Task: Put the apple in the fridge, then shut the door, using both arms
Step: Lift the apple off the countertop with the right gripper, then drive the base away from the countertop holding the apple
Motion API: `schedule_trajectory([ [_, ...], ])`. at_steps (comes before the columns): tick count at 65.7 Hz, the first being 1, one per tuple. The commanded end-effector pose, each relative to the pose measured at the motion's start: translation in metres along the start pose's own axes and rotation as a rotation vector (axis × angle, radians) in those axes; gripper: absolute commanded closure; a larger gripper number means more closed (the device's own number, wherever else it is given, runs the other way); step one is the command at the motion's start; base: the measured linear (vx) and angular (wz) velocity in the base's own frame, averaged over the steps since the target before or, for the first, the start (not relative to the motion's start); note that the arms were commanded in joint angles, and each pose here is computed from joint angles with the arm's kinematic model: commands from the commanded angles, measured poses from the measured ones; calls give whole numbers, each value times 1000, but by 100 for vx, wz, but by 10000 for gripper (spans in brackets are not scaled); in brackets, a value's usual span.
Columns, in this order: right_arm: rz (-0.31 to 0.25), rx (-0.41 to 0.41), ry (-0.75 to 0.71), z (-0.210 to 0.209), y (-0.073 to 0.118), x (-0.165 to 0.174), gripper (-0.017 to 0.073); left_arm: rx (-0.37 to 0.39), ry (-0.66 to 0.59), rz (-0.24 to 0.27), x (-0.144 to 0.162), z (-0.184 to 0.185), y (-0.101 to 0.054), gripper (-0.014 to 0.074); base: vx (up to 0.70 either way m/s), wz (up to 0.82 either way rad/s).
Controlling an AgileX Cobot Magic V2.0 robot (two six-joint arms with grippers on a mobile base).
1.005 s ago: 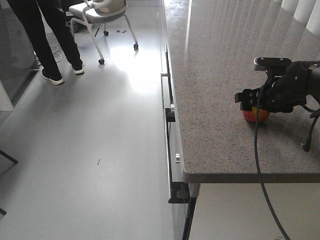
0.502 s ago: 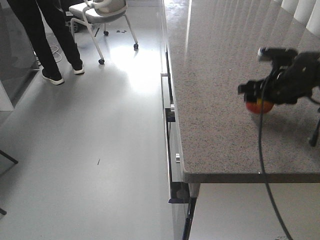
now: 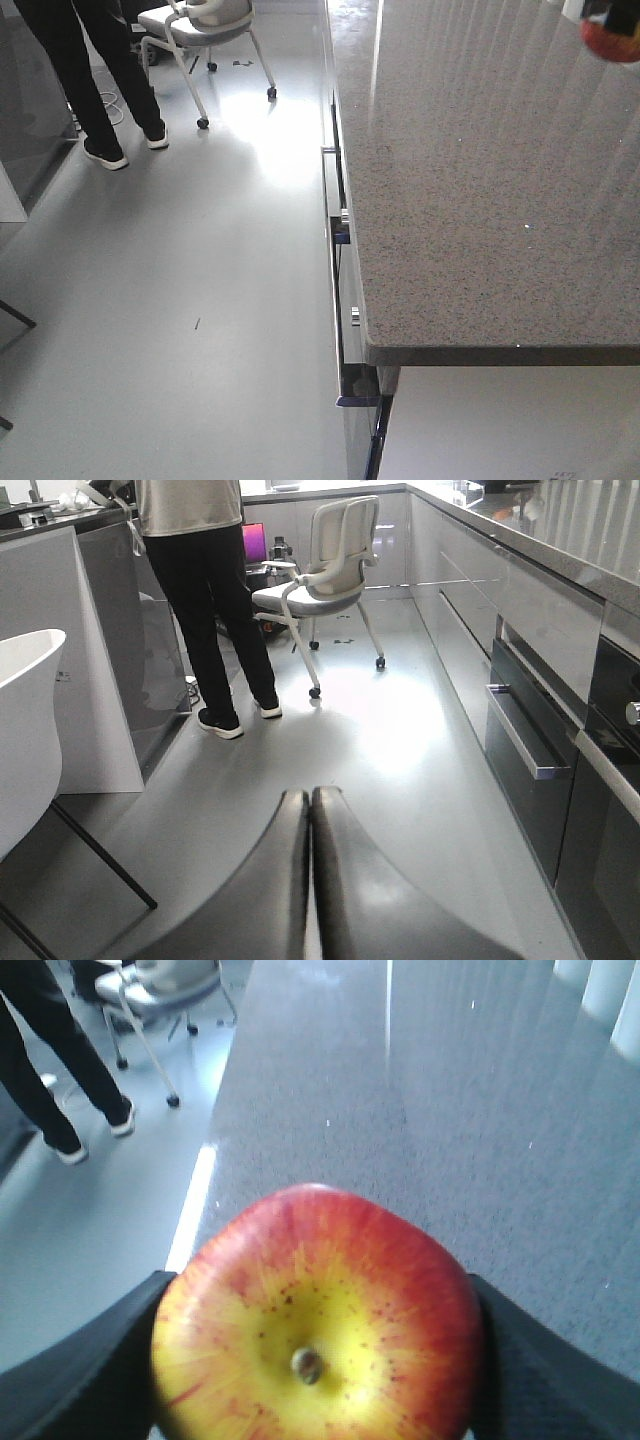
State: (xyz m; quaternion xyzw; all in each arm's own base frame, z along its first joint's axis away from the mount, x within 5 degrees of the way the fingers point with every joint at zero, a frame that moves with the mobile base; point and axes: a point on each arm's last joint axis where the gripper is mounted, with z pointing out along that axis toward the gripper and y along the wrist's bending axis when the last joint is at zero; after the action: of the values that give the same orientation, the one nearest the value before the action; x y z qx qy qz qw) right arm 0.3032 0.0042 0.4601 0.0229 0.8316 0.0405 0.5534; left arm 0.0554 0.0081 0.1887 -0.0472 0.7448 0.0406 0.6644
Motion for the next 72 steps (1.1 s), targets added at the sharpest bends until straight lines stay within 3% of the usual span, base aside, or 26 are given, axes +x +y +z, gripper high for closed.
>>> schedule_trajectory([
  [1,-19,-4,-162,-34,2,-23,363,18,-98,-9,-12,-3,-1,599,0,0],
  [72,-18,-7,-180,-43,3,-25,363,18,-98,-9,-12,-3,-1,599,0,0],
])
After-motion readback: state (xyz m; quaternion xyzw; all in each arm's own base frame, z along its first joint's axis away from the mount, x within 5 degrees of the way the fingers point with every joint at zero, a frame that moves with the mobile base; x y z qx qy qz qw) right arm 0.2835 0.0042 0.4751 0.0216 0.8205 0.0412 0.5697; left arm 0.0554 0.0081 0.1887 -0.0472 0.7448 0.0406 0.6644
